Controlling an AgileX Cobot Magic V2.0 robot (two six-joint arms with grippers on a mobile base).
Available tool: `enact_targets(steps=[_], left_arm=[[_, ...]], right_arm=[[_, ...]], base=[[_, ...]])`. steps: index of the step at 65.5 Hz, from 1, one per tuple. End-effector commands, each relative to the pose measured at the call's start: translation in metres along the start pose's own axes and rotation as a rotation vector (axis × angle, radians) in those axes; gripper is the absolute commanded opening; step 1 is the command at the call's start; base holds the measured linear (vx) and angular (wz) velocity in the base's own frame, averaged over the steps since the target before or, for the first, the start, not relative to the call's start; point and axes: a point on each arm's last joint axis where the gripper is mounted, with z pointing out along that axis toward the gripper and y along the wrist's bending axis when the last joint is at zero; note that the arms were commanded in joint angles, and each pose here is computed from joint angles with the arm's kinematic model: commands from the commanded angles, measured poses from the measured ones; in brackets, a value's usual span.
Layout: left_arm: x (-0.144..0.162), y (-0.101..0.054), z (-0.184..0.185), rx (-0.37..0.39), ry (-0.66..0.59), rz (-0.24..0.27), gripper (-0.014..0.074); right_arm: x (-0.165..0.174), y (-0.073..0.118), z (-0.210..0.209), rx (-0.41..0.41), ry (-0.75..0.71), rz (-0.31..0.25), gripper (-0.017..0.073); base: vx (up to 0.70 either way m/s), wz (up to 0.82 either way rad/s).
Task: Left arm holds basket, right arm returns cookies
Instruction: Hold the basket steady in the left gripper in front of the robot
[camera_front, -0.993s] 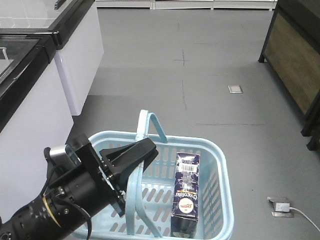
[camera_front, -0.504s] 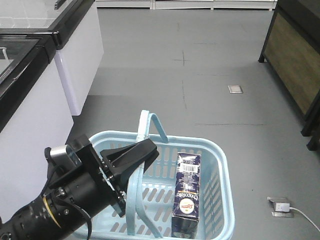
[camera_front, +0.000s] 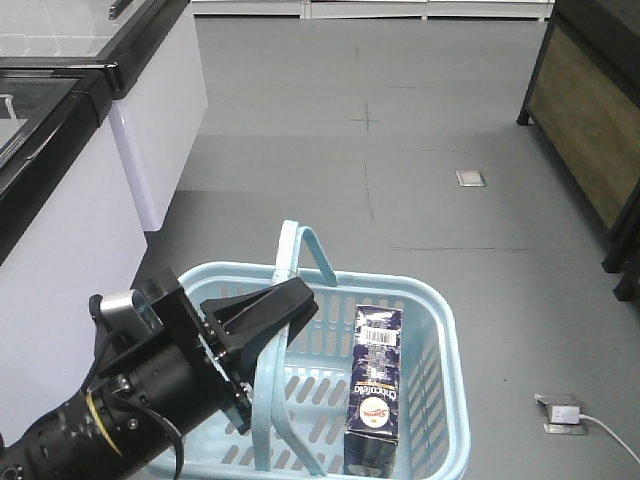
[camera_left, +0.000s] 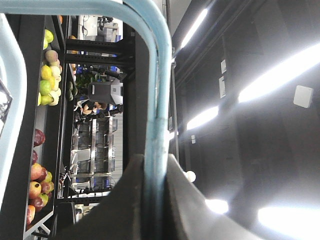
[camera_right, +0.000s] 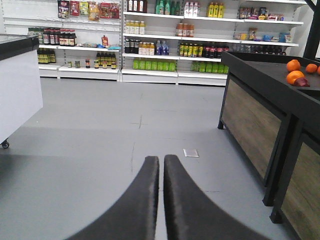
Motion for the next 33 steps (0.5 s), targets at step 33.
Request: enact_targets(steps=[33], left_arm=[[0.0088,-0.0408,-0.0024,0.344,0.072,0.0,-0.0003]], right_arm=[[-0.0014,0.0,-0.0002,0.004,-0.069,-0.009,-0.0006]], base=[[0.01,0.0]])
